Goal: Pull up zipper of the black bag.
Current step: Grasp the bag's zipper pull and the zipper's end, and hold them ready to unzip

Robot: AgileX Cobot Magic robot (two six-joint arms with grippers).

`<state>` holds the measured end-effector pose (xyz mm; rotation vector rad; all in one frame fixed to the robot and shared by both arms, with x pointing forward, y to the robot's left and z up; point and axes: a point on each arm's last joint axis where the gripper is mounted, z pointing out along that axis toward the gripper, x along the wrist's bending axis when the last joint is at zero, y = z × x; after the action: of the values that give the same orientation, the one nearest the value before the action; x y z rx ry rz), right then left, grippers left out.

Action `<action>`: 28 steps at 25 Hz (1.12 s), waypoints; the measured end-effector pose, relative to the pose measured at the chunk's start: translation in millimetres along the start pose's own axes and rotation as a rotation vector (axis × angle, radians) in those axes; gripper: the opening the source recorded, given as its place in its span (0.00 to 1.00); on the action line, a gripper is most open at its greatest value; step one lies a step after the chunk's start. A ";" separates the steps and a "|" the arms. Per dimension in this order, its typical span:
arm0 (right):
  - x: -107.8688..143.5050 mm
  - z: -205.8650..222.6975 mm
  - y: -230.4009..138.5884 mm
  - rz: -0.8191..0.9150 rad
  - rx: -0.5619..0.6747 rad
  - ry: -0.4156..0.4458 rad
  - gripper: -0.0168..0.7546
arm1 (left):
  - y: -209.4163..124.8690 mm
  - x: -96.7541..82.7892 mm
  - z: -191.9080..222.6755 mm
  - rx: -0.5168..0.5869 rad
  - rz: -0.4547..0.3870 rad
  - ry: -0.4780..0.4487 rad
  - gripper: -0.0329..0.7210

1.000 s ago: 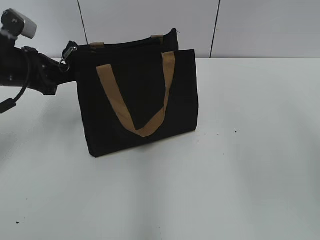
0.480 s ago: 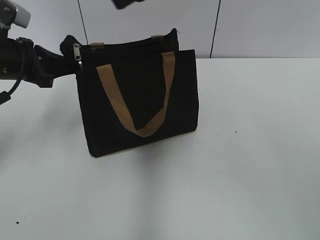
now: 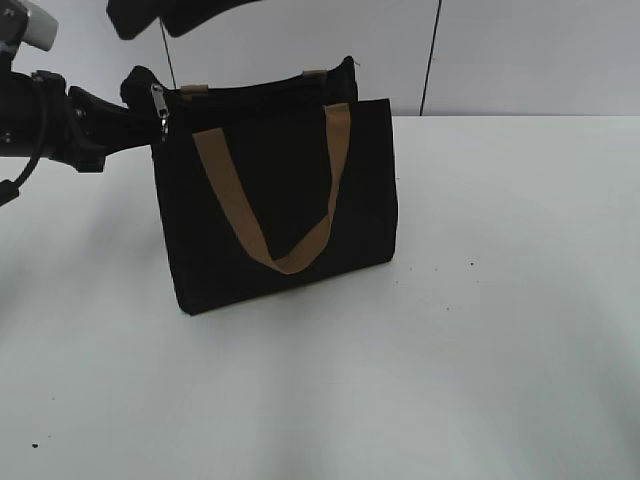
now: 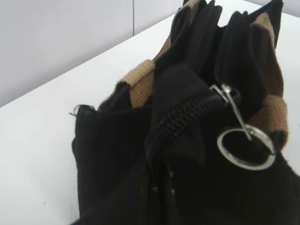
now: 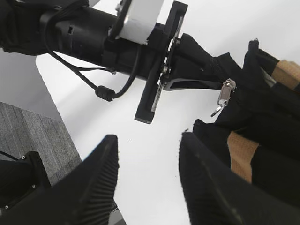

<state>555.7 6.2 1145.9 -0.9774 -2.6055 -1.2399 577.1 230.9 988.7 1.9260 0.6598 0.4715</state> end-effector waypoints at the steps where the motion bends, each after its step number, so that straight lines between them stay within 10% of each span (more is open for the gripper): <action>1: -2.8 5.1 -1.1 0.004 0.011 -0.002 0.45 | 0.3 -0.1 -0.2 -0.001 0.001 0.000 0.07; 28: -54.5 81.3 -20.7 0.008 0.083 -0.138 0.54 | 0.6 -0.4 -0.2 -0.003 -0.002 -0.003 0.07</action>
<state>601.2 27.8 1059.4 -1.0936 -2.7279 -1.0899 576.8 230.6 989.3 1.9227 0.6584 0.4681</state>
